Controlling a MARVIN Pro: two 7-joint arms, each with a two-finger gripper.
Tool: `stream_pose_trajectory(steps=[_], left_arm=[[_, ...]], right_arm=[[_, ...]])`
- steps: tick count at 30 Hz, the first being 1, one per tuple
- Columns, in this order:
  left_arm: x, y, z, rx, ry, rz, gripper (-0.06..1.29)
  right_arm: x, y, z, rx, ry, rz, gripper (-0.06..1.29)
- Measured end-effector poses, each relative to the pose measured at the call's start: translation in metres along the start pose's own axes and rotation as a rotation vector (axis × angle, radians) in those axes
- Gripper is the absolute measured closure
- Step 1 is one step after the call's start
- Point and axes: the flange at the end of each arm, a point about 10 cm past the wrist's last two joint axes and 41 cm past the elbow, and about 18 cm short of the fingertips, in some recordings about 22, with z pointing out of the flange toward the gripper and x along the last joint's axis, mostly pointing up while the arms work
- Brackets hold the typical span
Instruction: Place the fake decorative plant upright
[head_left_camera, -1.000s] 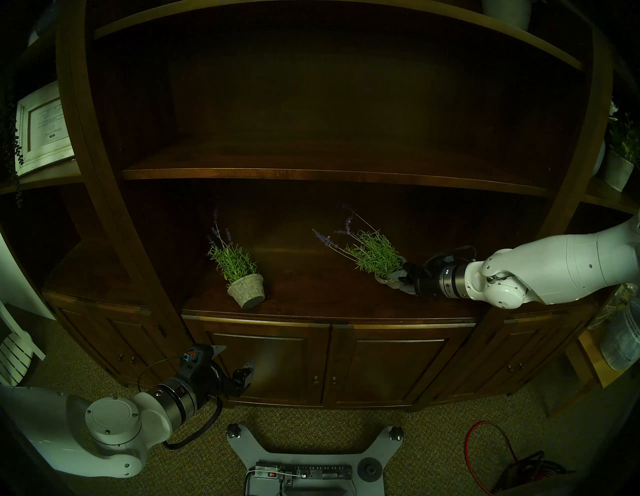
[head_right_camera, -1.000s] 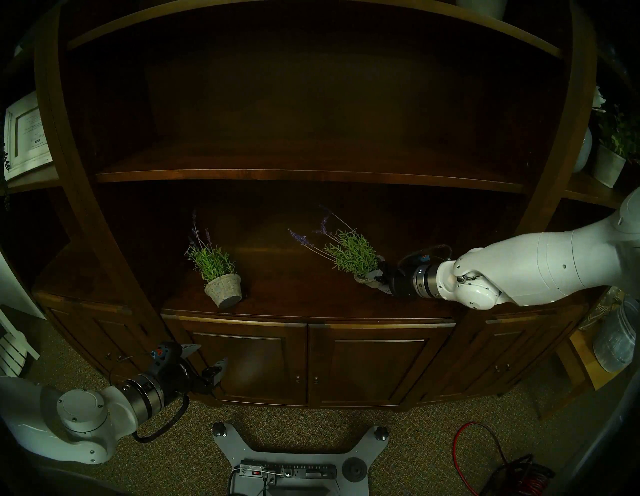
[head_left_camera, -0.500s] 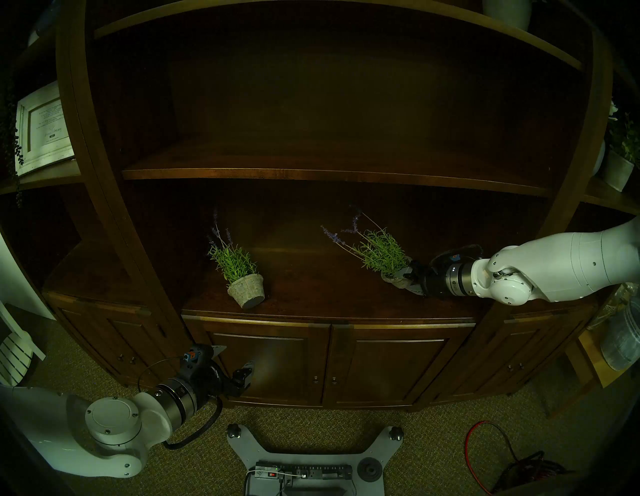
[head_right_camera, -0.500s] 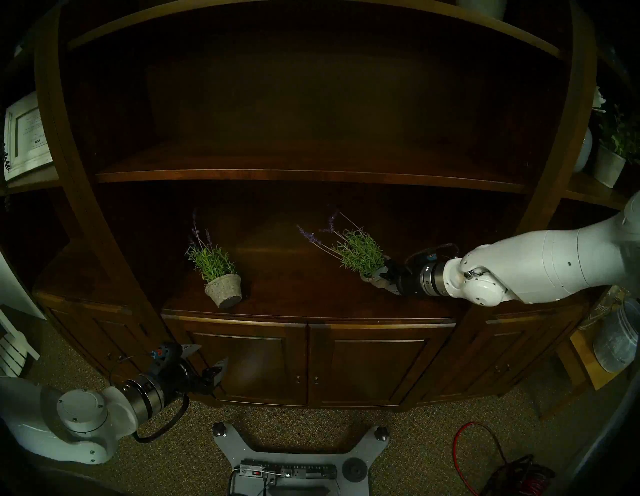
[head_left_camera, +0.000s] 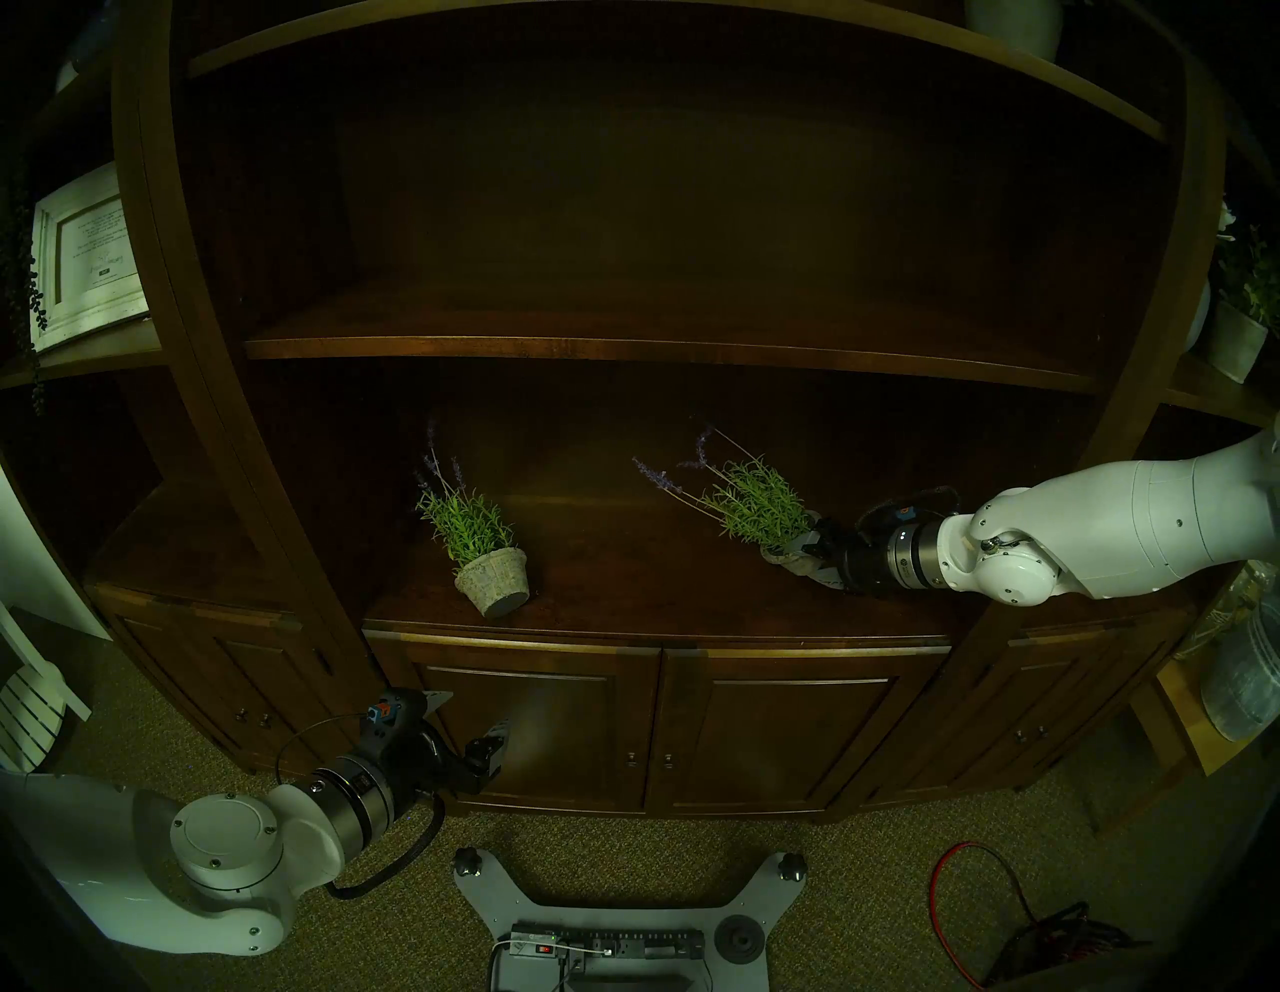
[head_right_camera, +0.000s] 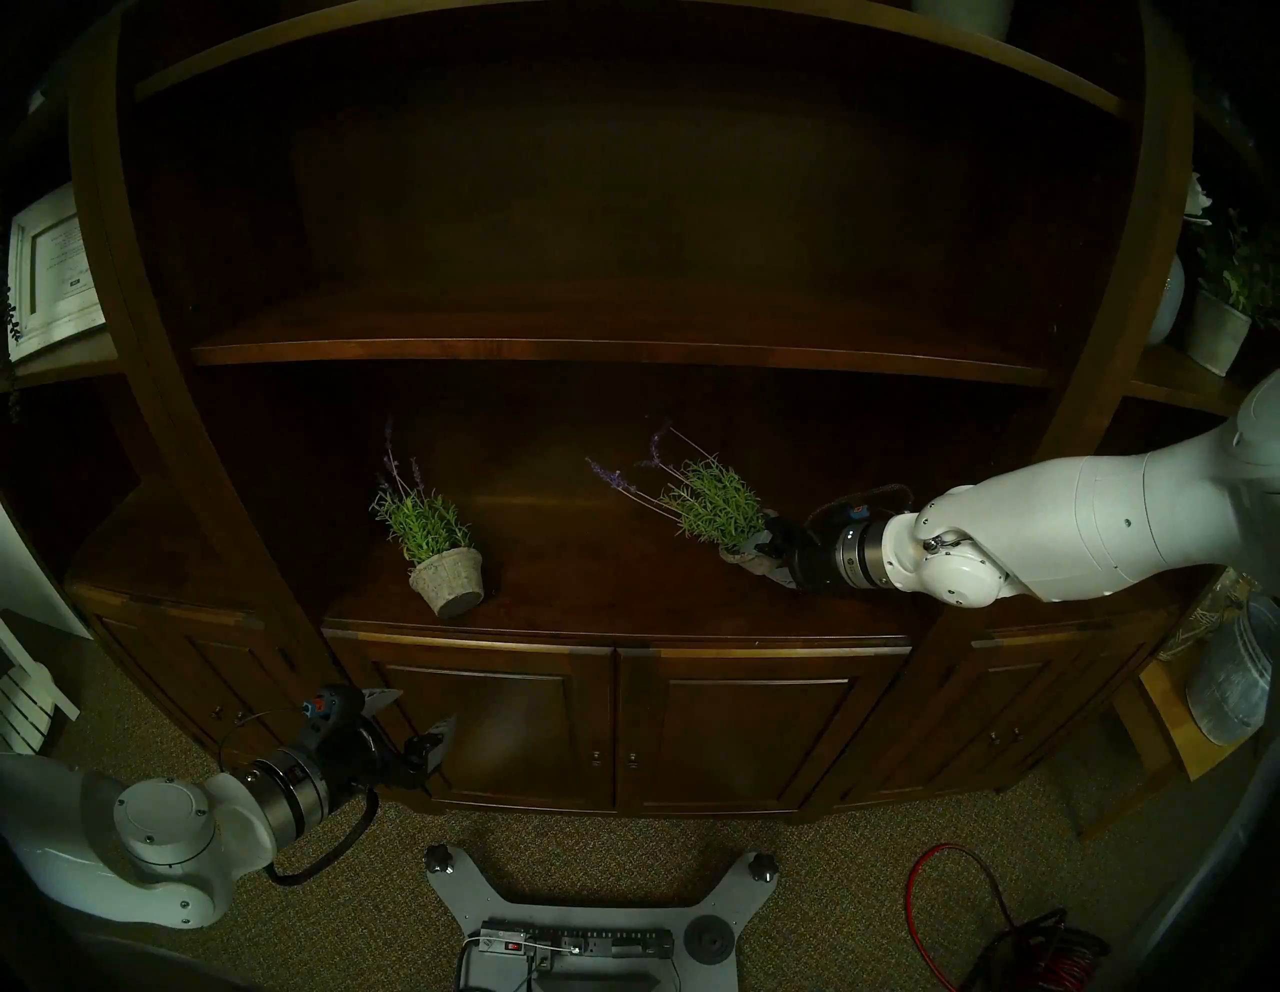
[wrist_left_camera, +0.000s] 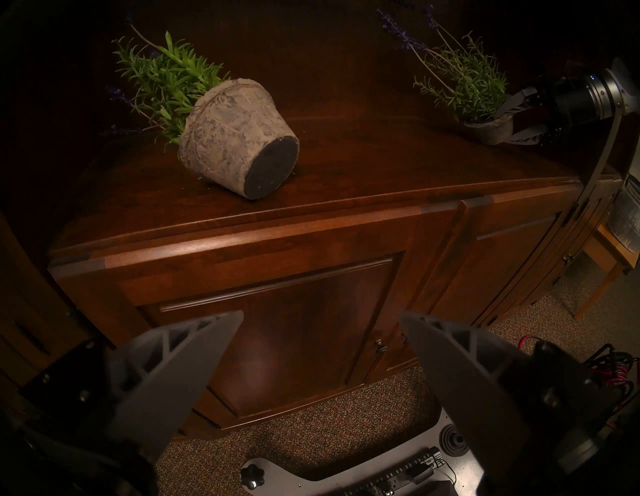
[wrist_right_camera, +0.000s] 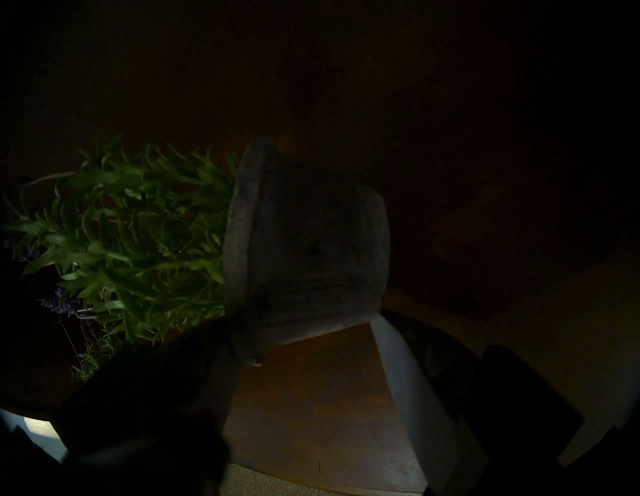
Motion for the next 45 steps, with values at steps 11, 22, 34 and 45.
stream_pose_trajectory(steps=[11,22,34,45], left_arm=[[0.000,0.000,0.000,0.000,0.000,0.000,0.02],[0.000,0.000,0.000,0.000,0.000,0.000,0.02],[0.000,0.000,0.000,0.000,0.000,0.000,0.02],[0.000,0.000,0.000,0.000,0.000,0.000,0.02]], right_arm=[[-0.001,-0.004,-0.001,-0.024,0.000,-0.063,0.55],[-0.024,-0.023,-0.001,-0.074,-0.026,-0.248,0.70],[-0.049,-0.049,0.004,-0.138,-0.020,-0.382,0.70],[-0.064,-0.069,0.009,-0.222,0.004,-0.472,0.73]])
